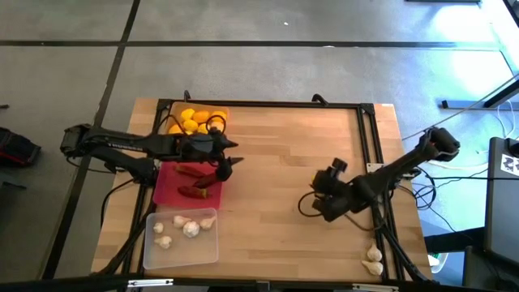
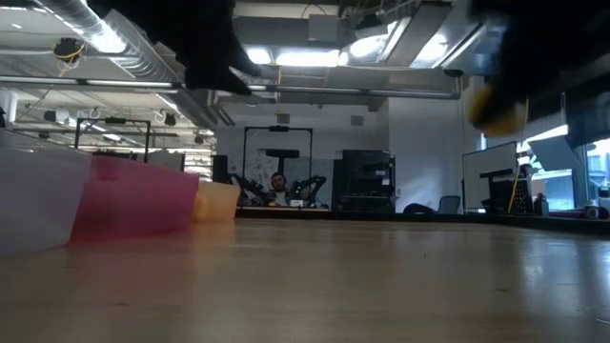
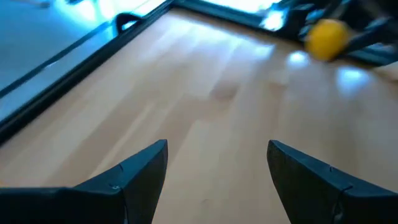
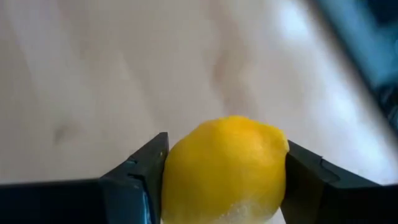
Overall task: Sort produce into baskets
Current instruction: Put the lemon into the yellow bin
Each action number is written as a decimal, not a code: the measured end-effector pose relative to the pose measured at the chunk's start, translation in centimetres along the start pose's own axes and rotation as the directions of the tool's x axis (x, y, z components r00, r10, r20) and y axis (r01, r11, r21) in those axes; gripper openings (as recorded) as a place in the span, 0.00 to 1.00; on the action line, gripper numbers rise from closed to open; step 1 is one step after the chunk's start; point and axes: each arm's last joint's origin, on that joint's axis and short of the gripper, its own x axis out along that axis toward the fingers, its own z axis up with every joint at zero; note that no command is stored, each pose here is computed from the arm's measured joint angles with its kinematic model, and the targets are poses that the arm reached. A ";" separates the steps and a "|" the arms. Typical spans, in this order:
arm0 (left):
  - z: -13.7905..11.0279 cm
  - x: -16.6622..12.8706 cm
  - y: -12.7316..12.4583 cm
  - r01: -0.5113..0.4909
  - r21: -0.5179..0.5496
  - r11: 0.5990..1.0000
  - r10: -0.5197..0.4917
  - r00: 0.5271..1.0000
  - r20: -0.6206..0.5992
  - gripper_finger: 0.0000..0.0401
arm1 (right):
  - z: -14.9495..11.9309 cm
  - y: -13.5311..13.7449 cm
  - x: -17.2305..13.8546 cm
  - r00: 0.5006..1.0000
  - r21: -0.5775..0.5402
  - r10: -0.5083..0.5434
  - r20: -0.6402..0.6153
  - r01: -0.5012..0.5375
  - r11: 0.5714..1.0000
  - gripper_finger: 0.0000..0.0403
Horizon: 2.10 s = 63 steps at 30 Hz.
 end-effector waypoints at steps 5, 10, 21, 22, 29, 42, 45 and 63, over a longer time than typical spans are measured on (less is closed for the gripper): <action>0.1 0.3 -0.6 0.128 -0.031 0.991 -0.123 0.986 0.116 0.68 | 2.2 0.1 -0.9 0.968 -0.081 0.005 0.249 0.015 0.997 0.53; 0.4 0.1 -1.1 0.176 -0.046 0.983 -0.164 0.967 0.196 0.69 | 3.9 1.1 -1.4 0.913 -0.183 0.020 0.407 0.060 0.981 0.53; 0.5 1.5 -2.4 0.265 -0.124 0.956 -0.229 0.942 0.247 0.90 | 7.6 1.6 -1.5 0.809 -0.301 0.103 0.578 0.094 0.949 0.54; 0.5 1.8 -2.8 0.299 -0.112 0.948 -0.261 0.928 0.265 0.91 | 7.9 1.7 -1.3 0.803 -0.316 0.116 0.585 0.094 0.944 0.54; 0.8 3.4 -4.6 0.511 -0.081 0.856 -0.452 0.814 0.364 0.92 | 9.2 2.6 -0.2 0.758 -0.390 0.148 0.635 0.150 0.909 0.54; 1.2 5.8 -5.9 0.570 -0.065 0.819 -0.498 0.764 0.411 0.92 | 10.5 2.5 -0.4 0.672 -0.426 0.229 0.705 0.143 0.893 0.54; 1.5 6.3 -6.5 0.576 -0.050 0.816 -0.510 0.758 0.406 0.92 | 10.5 2.6 -0.4 0.668 -0.437 0.243 0.704 0.137 0.889 0.54; 2.1 7.3 -7.6 0.564 0.021 0.825 -0.523 0.750 0.404 0.60 | 10.8 2.5 -0.6 0.639 -0.393 0.270 0.720 0.054 0.918 0.62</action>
